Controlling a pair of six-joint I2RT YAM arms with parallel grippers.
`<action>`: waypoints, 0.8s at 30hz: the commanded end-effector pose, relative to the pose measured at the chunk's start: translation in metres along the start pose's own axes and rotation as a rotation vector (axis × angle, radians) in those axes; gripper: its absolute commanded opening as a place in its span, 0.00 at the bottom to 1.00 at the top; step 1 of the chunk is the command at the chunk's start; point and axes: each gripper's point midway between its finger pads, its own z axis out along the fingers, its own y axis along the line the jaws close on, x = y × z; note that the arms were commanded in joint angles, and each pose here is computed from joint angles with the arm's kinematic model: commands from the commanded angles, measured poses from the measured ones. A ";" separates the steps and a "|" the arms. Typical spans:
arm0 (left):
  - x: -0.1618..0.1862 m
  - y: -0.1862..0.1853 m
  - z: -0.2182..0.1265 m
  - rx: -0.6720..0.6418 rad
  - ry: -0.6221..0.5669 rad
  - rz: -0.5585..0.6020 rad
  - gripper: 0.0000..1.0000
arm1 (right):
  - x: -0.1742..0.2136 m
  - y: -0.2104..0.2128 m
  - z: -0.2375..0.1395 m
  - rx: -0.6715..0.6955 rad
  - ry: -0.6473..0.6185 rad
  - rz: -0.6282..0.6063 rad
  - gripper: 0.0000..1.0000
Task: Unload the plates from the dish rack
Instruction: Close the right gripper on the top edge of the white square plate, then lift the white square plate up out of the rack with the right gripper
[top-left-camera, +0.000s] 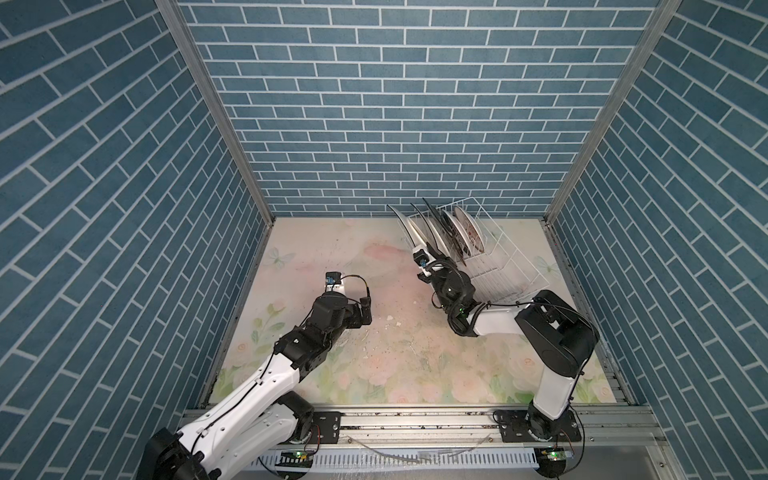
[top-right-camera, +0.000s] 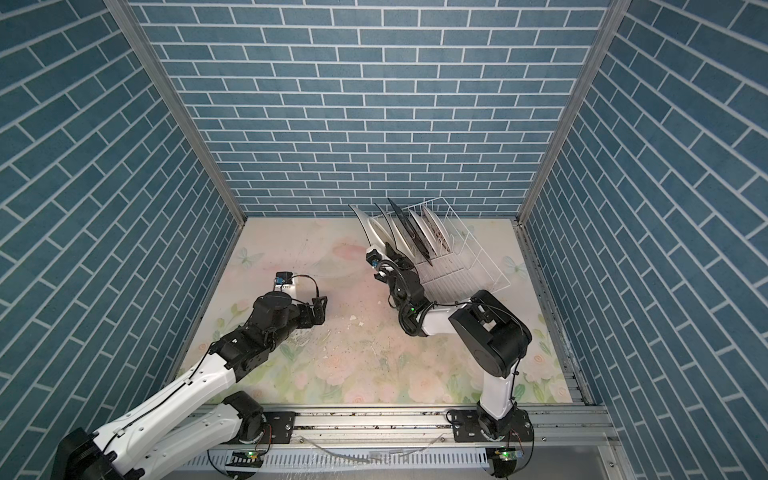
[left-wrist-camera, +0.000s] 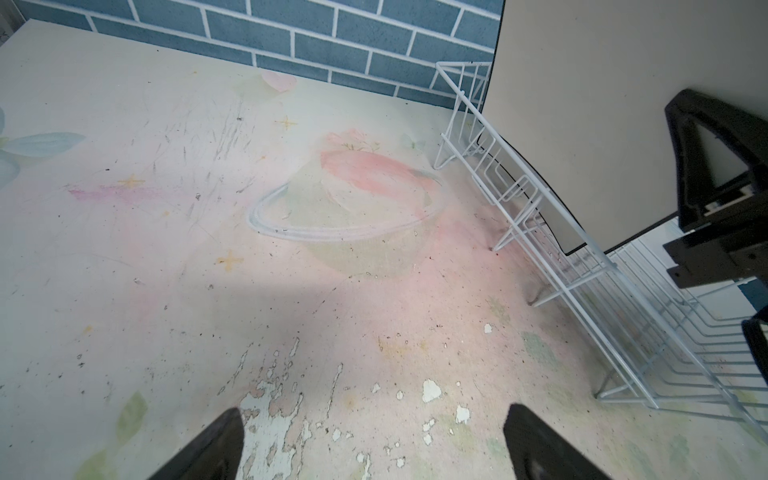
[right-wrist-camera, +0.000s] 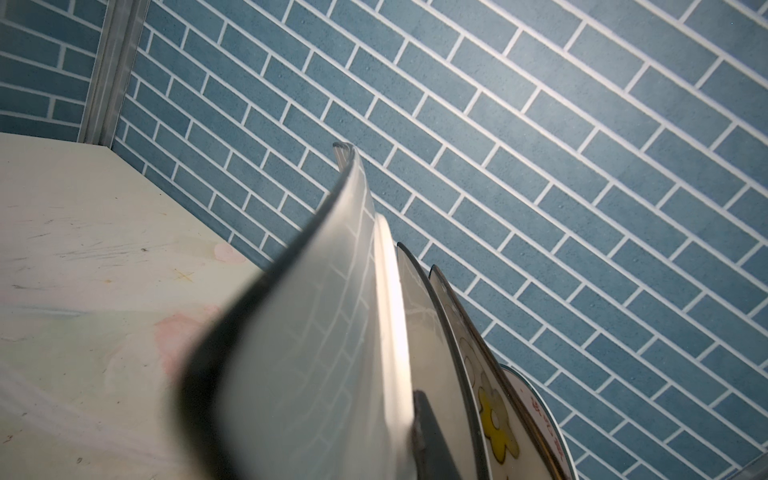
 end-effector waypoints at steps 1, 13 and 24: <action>0.006 0.009 -0.001 -0.029 0.009 -0.002 1.00 | -0.094 -0.032 -0.013 0.049 -0.287 0.133 0.00; -0.002 0.006 -0.014 -0.015 0.006 -0.018 1.00 | -0.123 -0.034 -0.017 0.063 -0.348 0.085 0.00; -0.009 0.004 -0.025 0.005 -0.018 -0.037 1.00 | -0.160 -0.053 -0.032 0.098 -0.426 0.077 0.00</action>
